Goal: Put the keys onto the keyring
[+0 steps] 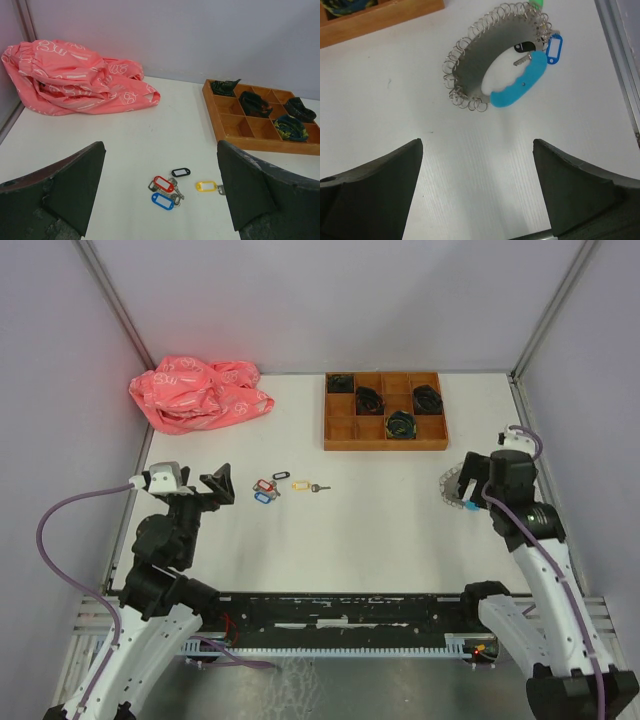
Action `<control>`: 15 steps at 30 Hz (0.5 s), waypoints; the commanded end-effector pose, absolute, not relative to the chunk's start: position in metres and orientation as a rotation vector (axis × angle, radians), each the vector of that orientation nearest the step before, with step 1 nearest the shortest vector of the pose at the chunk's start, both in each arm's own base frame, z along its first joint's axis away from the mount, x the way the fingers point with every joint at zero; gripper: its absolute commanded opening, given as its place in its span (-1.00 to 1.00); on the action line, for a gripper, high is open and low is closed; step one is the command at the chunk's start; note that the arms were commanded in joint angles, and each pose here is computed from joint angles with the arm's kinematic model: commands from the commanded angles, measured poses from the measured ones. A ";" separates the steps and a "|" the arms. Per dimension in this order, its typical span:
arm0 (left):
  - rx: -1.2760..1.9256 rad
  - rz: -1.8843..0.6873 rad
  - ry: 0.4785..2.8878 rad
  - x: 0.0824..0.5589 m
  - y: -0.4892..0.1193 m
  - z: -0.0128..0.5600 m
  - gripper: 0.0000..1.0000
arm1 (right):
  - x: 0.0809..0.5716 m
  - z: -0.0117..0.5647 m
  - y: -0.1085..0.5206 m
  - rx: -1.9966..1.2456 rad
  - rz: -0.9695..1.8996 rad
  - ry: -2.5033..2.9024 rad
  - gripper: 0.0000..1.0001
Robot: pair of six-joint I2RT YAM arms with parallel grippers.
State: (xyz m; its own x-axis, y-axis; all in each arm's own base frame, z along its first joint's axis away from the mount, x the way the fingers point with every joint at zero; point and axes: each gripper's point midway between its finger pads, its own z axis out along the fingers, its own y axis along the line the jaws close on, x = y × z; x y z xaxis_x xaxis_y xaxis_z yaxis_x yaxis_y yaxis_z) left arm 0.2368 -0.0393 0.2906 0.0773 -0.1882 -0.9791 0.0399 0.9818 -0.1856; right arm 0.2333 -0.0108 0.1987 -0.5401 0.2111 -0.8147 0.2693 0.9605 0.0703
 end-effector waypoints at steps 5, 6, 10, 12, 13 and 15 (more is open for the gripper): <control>-0.105 -0.175 1.442 0.234 -0.039 0.306 0.99 | 0.275 0.145 -0.043 0.589 -0.294 2.242 0.94; -0.106 -0.173 1.442 0.234 -0.038 0.306 0.99 | 0.279 0.137 -0.047 0.621 -0.292 2.265 0.94; -0.110 -0.162 1.445 0.234 -0.036 0.304 0.99 | 0.291 0.111 -0.071 0.760 -0.262 2.317 0.85; -0.110 -0.160 1.447 0.234 -0.036 0.304 0.98 | 0.298 0.102 -0.077 0.801 -0.240 2.334 0.78; -0.107 -0.160 1.449 0.235 -0.037 0.303 0.99 | 0.302 0.097 -0.080 0.818 -0.239 2.348 0.74; -0.104 -0.160 1.455 0.236 -0.038 0.302 0.99 | 0.310 0.088 -0.082 0.849 -0.200 2.377 0.65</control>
